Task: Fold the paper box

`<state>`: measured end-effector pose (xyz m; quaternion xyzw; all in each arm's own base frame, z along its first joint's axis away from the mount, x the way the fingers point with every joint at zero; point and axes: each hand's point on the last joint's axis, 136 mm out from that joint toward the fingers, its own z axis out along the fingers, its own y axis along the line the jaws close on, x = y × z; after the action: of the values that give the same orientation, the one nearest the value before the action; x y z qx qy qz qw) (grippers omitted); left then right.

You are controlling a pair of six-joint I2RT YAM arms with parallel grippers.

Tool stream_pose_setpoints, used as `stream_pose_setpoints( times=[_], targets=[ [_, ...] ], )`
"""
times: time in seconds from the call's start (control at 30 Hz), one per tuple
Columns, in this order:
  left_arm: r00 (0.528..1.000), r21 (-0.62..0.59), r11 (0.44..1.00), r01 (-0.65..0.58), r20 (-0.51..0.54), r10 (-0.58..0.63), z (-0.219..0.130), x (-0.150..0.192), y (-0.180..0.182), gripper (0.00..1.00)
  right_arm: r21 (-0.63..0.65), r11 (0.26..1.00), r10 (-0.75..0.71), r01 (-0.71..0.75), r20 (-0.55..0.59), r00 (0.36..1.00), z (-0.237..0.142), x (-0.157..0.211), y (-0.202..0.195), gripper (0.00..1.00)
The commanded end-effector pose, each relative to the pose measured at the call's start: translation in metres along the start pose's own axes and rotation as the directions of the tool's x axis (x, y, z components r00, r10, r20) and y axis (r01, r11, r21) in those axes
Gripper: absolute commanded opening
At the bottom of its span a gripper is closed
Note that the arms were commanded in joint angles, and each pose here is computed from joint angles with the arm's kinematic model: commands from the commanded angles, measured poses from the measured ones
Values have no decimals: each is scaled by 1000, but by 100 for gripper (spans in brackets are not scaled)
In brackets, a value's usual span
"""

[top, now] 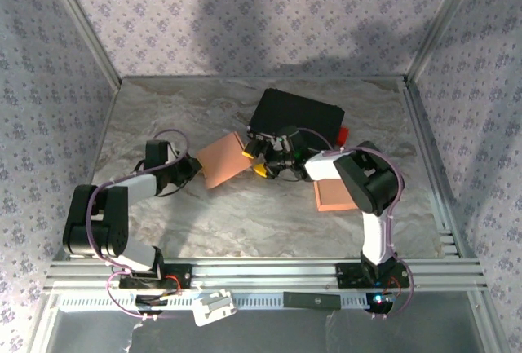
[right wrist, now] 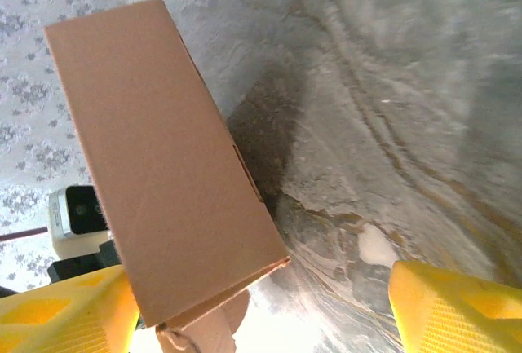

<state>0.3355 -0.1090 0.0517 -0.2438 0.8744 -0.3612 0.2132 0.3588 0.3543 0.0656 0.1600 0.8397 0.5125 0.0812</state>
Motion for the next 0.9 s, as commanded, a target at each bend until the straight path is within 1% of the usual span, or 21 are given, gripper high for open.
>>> stream_pose_setpoints(
  times=[0.0,0.23,0.4,0.63,0.77,0.8,0.83,0.87],
  targets=[
    [999,-84,996,29,-29,-31,2,12,29,3,-38,996,-84,83,-37,996,13,2,7,81],
    [999,-83,996,27,-30,-30,3,10,27,3,-108,978,-185,180,-44,982,23,-1,34,78],
    [999,-89,996,23,-40,-27,4,11,28,2,-196,945,-274,262,-35,961,32,0,59,71],
    [999,-84,996,24,-41,-27,3,7,25,2,-192,942,-285,277,-16,958,39,1,59,60],
    [999,-73,997,20,-38,-23,1,4,20,3,-189,949,-255,251,2,967,40,-1,60,53],
    [999,-64,998,19,-33,-21,0,3,16,5,-180,957,-230,228,6,973,40,-2,57,50],
    [999,-53,998,17,-26,-18,-3,1,13,11,-173,963,-210,209,9,978,39,-3,56,47],
    [1000,-40,999,14,-17,-14,-6,0,7,21,-153,973,-174,174,11,985,38,-3,52,43]
  ],
)
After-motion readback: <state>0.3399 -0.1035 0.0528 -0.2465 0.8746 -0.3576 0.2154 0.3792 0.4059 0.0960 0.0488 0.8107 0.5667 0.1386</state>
